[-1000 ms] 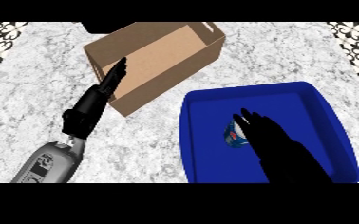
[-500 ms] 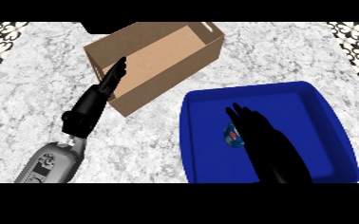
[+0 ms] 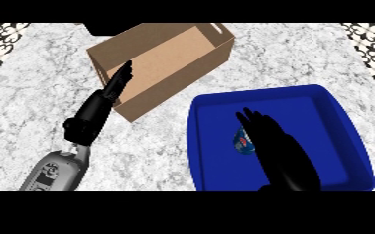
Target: Pick the can from the tray and place it in the cardboard box
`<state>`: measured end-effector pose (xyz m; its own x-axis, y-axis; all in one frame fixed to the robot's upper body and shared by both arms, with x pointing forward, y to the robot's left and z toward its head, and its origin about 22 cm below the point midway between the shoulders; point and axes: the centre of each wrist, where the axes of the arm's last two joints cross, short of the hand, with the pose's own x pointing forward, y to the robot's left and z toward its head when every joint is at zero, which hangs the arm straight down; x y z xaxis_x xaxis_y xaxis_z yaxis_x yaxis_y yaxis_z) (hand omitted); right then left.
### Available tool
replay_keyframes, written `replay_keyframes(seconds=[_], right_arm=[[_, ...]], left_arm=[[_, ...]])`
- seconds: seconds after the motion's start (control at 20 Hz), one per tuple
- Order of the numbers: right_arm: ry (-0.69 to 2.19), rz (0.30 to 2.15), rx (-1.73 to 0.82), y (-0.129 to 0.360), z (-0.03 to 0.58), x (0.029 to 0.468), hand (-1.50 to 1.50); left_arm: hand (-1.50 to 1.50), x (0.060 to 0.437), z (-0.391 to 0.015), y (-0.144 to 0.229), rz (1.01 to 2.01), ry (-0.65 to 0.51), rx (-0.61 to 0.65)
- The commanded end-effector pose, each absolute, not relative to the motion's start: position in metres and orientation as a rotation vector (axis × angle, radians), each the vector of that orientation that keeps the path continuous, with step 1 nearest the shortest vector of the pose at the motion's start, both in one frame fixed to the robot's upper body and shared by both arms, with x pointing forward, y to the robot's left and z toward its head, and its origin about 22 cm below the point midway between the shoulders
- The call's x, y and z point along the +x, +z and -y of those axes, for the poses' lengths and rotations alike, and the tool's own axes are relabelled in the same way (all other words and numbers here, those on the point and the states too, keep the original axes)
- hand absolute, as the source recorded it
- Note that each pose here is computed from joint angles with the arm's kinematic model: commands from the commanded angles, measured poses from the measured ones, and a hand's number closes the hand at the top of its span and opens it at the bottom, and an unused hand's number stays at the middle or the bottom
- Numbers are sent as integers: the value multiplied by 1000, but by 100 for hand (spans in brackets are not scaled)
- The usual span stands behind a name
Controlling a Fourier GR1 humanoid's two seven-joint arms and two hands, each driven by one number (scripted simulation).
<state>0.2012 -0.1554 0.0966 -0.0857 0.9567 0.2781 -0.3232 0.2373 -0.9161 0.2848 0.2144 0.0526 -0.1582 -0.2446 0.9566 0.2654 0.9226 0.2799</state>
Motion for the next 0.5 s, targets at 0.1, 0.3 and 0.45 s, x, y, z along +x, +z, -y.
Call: replay_keyframes(seconds=[0.1,0.3,0.45], right_arm=[[1262,1112,-703,92,163,225,-150],[1273,1099,-713,48,139,211,-150],[1284,1078,-712,44,146,215,-150]], left_arm=[[0,277,-209,50,1605,-445,-34],[0,280,-199,47,1594,-448,-46],[0,287,-210,34,1597,-438,-29]])
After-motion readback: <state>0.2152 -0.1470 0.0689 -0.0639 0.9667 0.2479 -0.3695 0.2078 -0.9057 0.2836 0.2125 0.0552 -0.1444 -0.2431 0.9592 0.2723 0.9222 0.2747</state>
